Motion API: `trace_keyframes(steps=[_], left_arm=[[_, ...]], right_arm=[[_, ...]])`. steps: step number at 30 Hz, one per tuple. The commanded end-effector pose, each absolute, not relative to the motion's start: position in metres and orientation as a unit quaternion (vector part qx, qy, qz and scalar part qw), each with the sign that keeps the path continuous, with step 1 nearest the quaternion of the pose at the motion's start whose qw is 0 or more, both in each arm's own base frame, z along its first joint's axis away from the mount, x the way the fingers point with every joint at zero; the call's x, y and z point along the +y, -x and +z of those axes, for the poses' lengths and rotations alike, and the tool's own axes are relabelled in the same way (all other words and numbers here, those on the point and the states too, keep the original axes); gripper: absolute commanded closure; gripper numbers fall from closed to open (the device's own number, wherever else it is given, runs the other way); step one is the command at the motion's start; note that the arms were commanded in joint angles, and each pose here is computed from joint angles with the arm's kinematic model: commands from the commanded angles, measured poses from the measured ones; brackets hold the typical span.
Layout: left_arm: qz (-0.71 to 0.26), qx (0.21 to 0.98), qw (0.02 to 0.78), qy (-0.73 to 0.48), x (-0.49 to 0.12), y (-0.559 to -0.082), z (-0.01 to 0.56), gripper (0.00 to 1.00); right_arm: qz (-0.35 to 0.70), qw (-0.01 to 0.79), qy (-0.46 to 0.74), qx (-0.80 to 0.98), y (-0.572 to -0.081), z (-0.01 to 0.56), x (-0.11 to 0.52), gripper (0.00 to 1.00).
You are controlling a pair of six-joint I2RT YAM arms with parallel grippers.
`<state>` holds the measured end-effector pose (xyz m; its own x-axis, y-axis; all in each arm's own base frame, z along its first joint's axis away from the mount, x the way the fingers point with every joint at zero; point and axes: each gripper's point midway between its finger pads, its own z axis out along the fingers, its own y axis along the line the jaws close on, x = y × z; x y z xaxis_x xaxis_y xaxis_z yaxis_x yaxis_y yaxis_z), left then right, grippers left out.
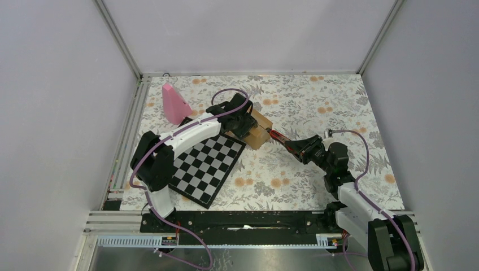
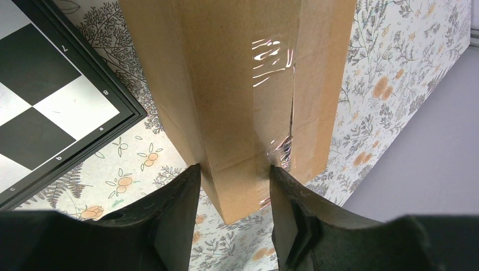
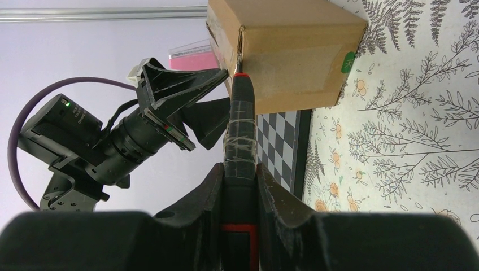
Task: Unpack the express box
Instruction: Cut the express box at the center of the board.
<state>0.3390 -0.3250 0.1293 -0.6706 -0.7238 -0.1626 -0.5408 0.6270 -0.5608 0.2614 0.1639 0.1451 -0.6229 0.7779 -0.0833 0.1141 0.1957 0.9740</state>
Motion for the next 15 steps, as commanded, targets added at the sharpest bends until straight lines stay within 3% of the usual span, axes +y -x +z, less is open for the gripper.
trace_keyframes(steps=[1, 15], left_arm=[[-0.273, 0.874, 0.187, 0.356, -0.343, -0.344, 0.143, 0.52], [-0.279, 0.872, 0.191, 0.354, -0.346, -0.345, 0.146, 0.52]], right_arm=[[0.574, 0.302, -0.265, 0.713, -0.255, 0.163, 0.177, 1.0], [0.592, 0.295, -0.247, 0.708, -0.25, 0.178, 0.184, 1.0]])
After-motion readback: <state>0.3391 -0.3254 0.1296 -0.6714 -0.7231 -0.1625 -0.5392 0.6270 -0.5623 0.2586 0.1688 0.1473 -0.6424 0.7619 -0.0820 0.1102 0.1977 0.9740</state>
